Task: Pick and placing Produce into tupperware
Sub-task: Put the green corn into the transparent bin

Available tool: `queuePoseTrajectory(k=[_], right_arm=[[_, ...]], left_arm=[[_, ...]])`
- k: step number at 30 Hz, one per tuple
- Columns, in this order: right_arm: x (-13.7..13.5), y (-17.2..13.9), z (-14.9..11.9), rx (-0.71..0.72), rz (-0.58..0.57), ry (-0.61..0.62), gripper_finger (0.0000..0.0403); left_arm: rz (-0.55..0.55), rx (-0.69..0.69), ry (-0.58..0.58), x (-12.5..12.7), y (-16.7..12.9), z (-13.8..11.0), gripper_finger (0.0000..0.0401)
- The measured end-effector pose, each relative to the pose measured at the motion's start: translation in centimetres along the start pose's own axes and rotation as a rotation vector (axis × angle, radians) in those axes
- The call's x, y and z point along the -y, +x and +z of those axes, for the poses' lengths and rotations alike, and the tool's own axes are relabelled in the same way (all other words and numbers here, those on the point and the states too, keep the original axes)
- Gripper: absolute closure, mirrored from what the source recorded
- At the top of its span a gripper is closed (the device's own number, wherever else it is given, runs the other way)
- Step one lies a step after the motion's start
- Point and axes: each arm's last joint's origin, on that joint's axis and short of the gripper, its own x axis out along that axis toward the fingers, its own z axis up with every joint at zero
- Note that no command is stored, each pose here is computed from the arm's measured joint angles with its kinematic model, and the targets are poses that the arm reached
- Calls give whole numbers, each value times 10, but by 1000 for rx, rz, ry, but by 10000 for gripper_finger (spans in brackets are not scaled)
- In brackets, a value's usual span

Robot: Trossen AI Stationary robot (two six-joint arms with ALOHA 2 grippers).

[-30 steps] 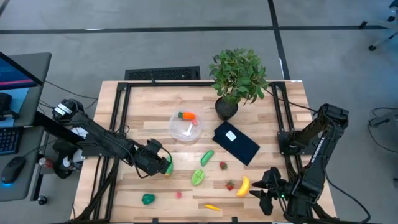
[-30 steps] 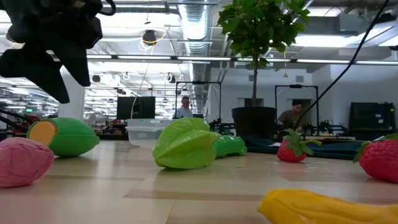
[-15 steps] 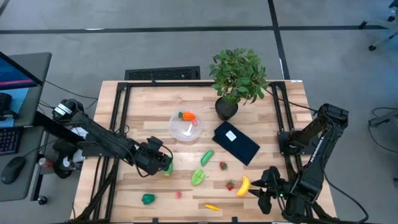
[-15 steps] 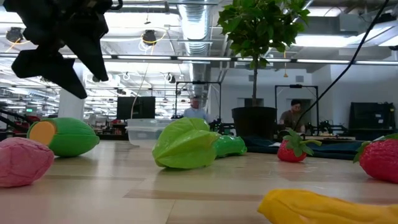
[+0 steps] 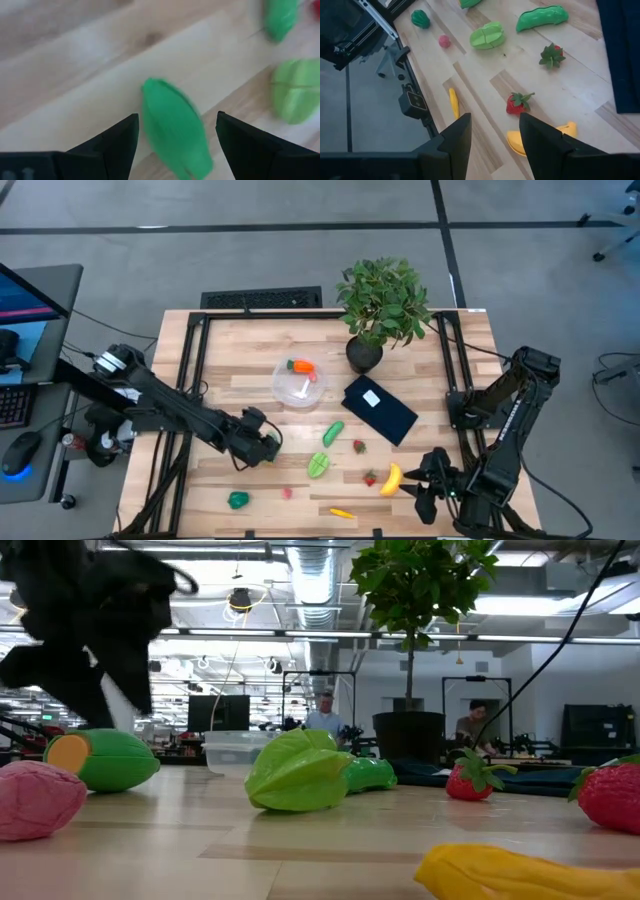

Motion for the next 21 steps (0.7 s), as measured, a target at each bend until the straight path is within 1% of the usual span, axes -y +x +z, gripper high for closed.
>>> queuePoseTrajectory(k=[1, 5, 11, 15, 21], right_arm=[[0, 0, 0, -1, 1, 0, 243], [0, -1, -2, -7, 4, -6, 241], [0, -1, -2, -6, 3, -25, 243], [0, -1, -2, -7, 3, -43, 245], [0, -1, -2, -7, 3, -52, 245]], left_arm=[[11, -12, -1, 0, 3, -1, 148], [-3, -37, -7, 4, 13, -5, 148], [-71, -53, 0, 14, 25, -10, 147], [-75, -63, 1, 16, 32, -13, 147], [-77, -57, 22, 16, 33, -11, 147]])
